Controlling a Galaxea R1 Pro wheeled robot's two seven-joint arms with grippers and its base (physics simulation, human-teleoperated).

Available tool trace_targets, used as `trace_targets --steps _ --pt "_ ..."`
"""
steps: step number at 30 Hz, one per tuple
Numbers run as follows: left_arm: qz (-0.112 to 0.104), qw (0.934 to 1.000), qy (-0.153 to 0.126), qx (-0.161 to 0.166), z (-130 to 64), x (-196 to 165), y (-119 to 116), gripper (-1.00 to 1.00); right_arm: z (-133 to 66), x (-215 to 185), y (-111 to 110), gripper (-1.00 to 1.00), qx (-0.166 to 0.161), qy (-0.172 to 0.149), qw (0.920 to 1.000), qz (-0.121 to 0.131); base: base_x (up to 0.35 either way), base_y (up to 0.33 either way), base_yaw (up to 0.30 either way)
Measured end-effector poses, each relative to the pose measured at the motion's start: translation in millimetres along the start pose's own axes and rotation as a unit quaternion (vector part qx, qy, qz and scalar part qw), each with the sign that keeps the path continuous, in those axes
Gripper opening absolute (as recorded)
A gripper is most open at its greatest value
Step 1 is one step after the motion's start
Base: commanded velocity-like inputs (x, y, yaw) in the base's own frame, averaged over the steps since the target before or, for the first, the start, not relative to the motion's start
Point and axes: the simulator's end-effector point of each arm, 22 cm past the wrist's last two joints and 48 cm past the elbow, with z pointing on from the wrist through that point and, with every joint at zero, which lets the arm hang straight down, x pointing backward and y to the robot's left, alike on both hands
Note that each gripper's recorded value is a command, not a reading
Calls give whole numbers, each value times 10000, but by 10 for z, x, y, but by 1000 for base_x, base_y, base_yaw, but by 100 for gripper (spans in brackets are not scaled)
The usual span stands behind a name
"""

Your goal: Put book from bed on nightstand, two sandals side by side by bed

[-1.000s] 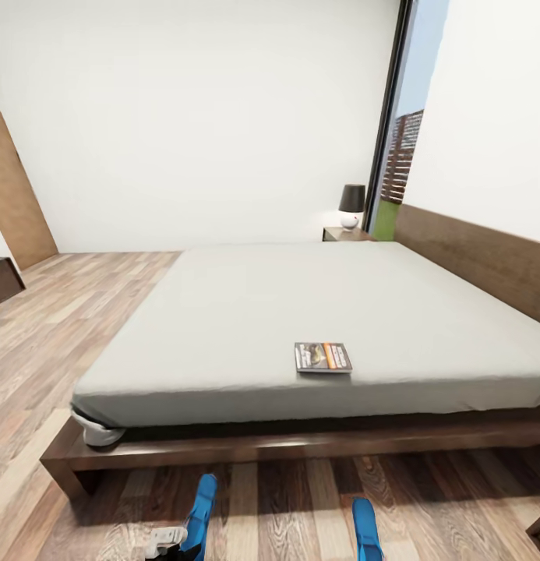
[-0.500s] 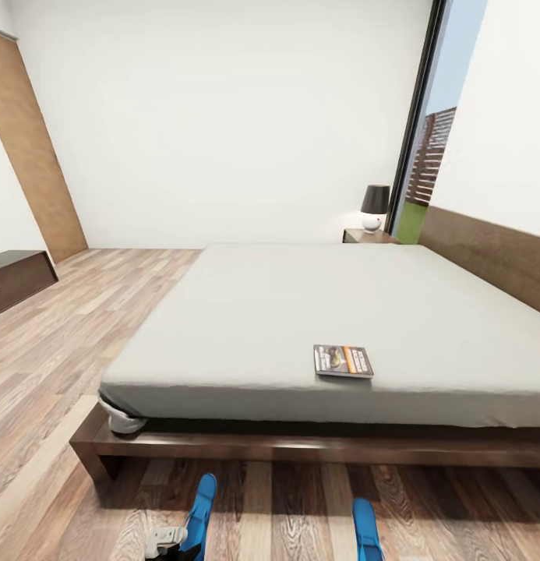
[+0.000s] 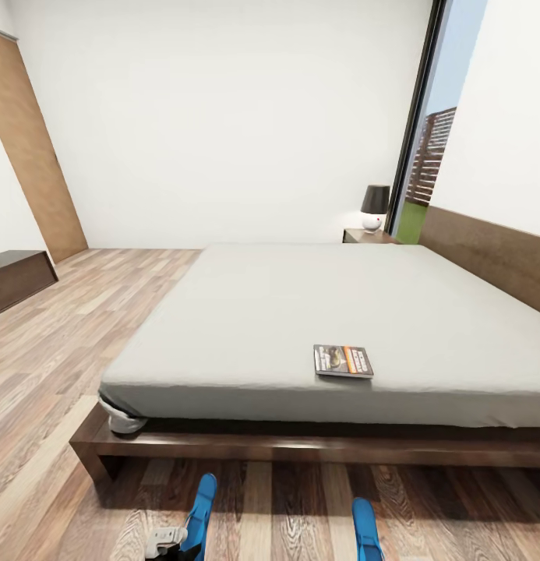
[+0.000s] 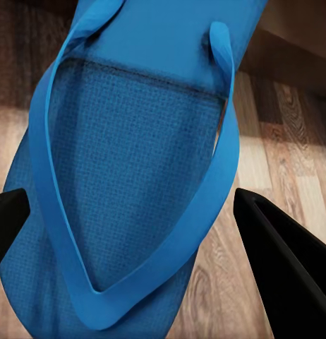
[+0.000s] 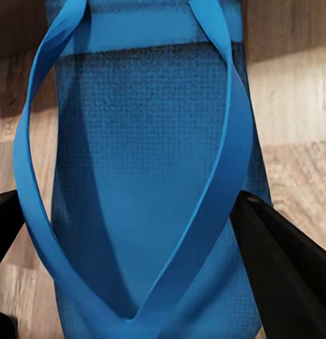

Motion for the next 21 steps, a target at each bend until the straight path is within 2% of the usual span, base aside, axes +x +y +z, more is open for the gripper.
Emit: trace_targets --steps 3,4,9,21 --pt "1 10000 -1 0 0 -1 0 -100 -2 3 3 -100 -11 4 10000 -3 0 0 0" --pt "-20 9999 -125 -10 3 -100 15 -100 -18 -22 -45 -100 42 -5 10000 28 0 0 0" --pt "-11 9998 -165 128 3 -110 -46 -100 12 81 -22 -100 98 123 9997 203 0 0 0" --pt "123 9992 -343 136 8 -311 -39 -100 11 200 11 -100 56 379 9983 446 0 0 0"
